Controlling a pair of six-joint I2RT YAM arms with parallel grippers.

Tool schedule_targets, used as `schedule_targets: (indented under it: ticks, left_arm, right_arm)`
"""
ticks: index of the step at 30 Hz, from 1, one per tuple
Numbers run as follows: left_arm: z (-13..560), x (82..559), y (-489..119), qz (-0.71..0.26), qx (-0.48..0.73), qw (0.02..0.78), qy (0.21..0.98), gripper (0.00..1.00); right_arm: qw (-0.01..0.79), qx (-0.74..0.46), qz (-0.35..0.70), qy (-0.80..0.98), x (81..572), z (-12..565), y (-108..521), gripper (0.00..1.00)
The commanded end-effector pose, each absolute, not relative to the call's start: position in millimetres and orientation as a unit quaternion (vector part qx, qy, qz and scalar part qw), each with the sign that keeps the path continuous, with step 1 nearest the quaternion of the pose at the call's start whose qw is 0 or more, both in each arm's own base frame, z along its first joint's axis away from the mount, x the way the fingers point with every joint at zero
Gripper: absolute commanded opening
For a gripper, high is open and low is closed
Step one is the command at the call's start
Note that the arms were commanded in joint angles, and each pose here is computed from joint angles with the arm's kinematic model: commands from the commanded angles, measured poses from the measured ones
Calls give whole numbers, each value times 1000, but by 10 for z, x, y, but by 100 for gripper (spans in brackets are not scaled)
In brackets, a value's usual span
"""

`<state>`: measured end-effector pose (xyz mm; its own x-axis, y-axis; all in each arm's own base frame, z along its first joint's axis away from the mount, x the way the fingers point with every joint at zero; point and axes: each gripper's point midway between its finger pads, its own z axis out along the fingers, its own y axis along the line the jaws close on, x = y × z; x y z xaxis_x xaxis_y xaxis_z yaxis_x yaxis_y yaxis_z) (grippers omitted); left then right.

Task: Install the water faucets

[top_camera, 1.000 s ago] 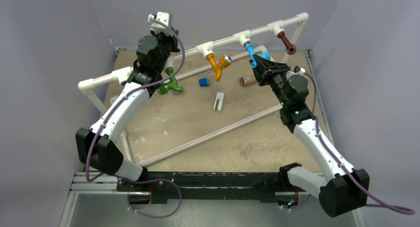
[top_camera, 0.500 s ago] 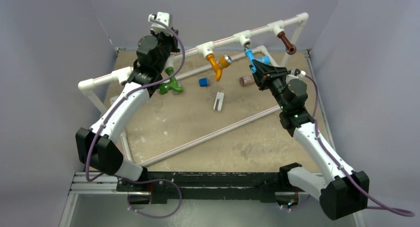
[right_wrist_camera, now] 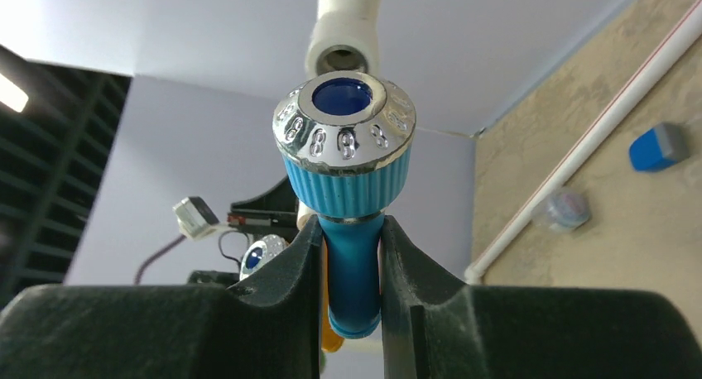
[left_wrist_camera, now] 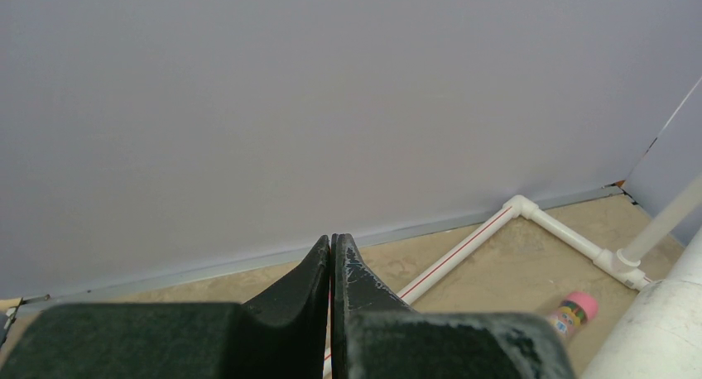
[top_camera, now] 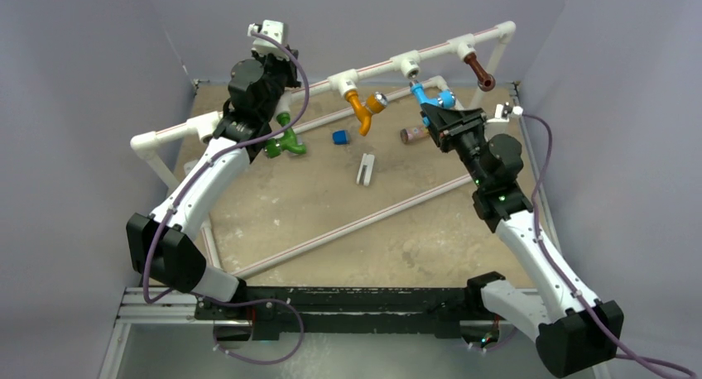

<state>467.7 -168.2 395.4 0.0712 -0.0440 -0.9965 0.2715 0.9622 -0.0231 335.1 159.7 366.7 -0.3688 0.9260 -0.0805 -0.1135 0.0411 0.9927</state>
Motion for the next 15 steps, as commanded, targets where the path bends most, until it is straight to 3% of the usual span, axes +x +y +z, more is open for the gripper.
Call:
schedule_targets:
  ticks: [1, 11, 15]
  left_arm:
    - [2308, 4461, -1852, -83, 158, 541, 822, 0]
    - [2304, 4462, -1875, -86, 159, 539, 822, 0]
    - [2278, 4458, -1882, -87, 161, 536, 824, 0]
  right_arm:
    - [574, 199, 516, 603, 3241, 4088, 1554, 0]
    - [743, -73, 89, 660, 3412, 3969, 967, 0]
    - [765, -157, 7, 624, 3379, 4017, 960, 0]
